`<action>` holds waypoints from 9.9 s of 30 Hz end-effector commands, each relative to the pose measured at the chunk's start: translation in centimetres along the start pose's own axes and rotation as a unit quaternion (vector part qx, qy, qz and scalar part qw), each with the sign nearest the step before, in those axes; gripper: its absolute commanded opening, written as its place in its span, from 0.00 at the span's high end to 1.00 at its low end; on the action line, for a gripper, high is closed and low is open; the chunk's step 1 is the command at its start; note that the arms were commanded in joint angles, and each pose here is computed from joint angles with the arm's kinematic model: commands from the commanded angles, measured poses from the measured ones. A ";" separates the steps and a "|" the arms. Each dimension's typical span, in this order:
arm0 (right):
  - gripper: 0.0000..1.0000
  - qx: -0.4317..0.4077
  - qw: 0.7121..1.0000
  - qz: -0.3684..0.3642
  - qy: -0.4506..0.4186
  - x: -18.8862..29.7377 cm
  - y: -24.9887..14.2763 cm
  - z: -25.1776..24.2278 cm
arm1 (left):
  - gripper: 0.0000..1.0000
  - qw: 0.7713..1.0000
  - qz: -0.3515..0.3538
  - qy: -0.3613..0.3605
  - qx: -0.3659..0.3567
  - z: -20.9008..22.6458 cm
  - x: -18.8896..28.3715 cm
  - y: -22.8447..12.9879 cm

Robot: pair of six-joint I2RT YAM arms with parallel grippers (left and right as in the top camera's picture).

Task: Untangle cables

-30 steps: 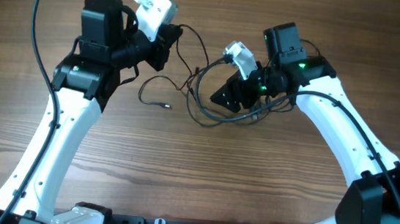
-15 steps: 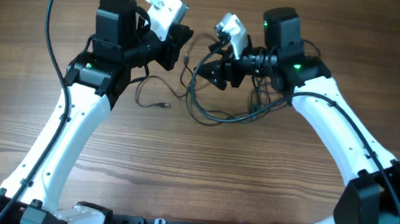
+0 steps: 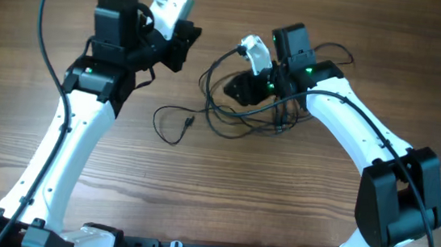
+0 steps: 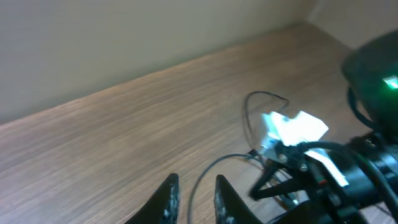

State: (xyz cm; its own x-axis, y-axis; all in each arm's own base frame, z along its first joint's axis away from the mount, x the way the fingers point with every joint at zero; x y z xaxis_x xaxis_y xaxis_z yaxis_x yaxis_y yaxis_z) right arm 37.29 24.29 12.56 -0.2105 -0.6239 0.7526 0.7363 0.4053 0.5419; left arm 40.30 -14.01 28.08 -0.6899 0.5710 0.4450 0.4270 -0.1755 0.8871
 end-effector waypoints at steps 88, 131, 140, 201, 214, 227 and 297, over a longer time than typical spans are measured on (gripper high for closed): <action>0.41 -0.262 0.900 0.214 -0.274 3.6 -14.1 -1.5 | 0.77 0.999 0.010 0.017 0.042 2.4 1.0 -0.7; 0.96 -0.254 0.798 -0.252 -0.486 40.3 0.5 -4.9 | 0.75 0.997 0.046 0.013 0.058 2.1 1.1 -2.5; 0.96 -0.392 0.676 -0.314 -0.539 52.1 -7.4 -9.8 | 0.75 0.997 0.046 0.013 0.058 2.1 1.1 -2.5; 0.53 -0.767 0.385 -0.094 -0.504 41.2 -36.8 -32.2 | 0.75 0.996 0.056 0.011 0.064 2.0 1.1 -2.9; 0.32 -0.764 0.444 -0.113 -0.454 38.6 -36.3 -34.9 | 0.74 0.996 0.056 0.011 0.066 1.9 1.1 -2.9; 0.26 -0.714 0.534 -0.153 -0.426 39.7 -28.2 -31.9 | 0.44 0.996 0.060 0.011 0.065 1.9 1.1 -3.1; 0.95 -0.386 0.901 -0.150 -0.129 2.8 -8.6 -6.9 | 0.39 0.981 0.135 0.114 0.082 2.7 5.5 -5.9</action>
State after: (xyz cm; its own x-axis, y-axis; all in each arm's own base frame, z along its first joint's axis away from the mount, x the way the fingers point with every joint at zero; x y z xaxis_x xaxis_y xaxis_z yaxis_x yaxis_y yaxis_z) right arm 34.59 12.03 5.39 -0.5666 -0.2754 0.7766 0.7937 -0.4359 0.4244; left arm 35.66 -7.87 24.36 -0.6294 0.3272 0.7048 0.6999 -0.1554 0.6971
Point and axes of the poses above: each gripper's point midway between its finger pads, its own x axis back along the fingers, its own z axis along the line the jaws close on, y = z × x, the point moved 2 cm from there along x, back along the fingers
